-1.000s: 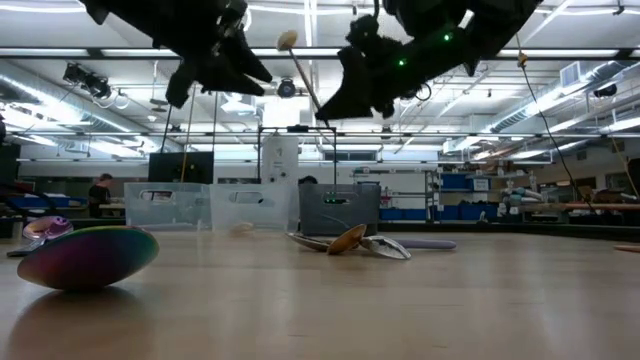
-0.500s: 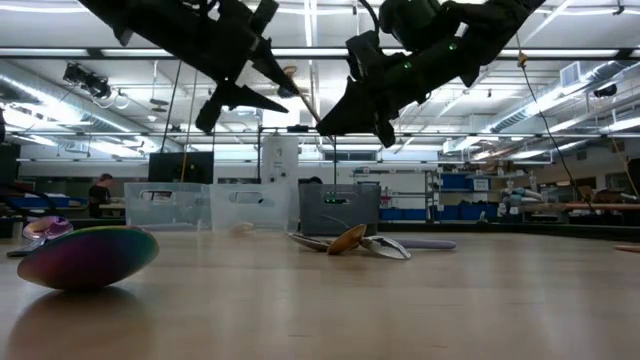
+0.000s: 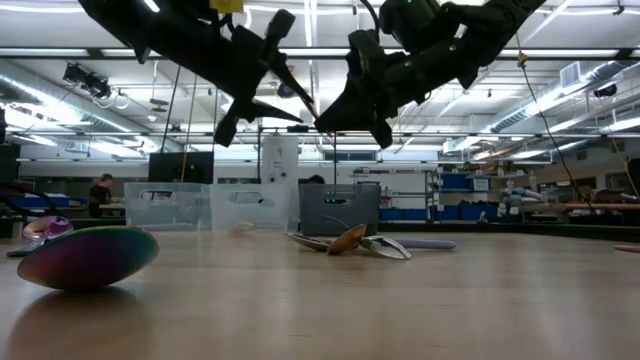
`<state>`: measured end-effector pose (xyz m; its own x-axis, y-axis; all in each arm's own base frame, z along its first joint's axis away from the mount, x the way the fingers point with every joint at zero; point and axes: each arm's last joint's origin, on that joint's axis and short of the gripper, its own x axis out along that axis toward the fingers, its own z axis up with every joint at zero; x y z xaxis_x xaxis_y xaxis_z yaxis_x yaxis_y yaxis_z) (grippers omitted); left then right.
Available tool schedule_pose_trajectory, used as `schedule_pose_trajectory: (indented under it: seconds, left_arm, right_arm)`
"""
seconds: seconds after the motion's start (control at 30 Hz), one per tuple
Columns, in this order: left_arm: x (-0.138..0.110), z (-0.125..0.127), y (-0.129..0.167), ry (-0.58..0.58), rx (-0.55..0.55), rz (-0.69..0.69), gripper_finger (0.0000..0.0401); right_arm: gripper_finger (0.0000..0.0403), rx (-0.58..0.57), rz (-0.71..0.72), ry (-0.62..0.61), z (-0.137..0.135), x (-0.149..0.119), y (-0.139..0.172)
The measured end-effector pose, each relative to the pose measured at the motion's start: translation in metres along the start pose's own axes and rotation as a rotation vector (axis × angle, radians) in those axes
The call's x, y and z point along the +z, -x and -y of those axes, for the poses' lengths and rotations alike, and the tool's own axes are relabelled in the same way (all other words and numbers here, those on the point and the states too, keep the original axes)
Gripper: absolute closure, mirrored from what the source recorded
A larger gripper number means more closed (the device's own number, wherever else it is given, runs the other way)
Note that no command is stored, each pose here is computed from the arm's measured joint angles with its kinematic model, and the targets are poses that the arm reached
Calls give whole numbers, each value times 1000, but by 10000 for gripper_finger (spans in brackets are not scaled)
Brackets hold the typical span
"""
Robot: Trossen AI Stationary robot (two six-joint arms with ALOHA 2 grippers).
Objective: Sort silverware by color (type)
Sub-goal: Put the gold spoon into the right transparent bin
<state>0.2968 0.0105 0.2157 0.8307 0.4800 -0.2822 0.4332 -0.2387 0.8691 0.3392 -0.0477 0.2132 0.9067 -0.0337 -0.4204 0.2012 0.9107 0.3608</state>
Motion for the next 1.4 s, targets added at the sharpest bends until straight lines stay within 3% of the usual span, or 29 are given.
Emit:
schedule_pose_trajectory:
  seconds: [0.47, 0.77, 1.03, 1.23, 1.4]
  left_arm:
    - [-4, 0, -8, -6, 30, -51, 267]
    - [-4, 2, -8, -8, 13, -56, 378]
    - [-4, 2, -8, 33, 11, -49, 378]
    - [-5, 10, -10, 220, -51, -21, 378]
    - [-18, 18, -12, 409, -112, -49, 378]
  right_arm:
    - [380, 53, 19, -22, -2, 2, -1]
    - [376, 32, 21, -25, -1, 2, -1]
    - [300, 40, 38, 0, -4, 3, -1]
    - [238, 40, 60, 14, -4, 8, 3]
    - [215, -39, 83, 53, -3, 13, 11]
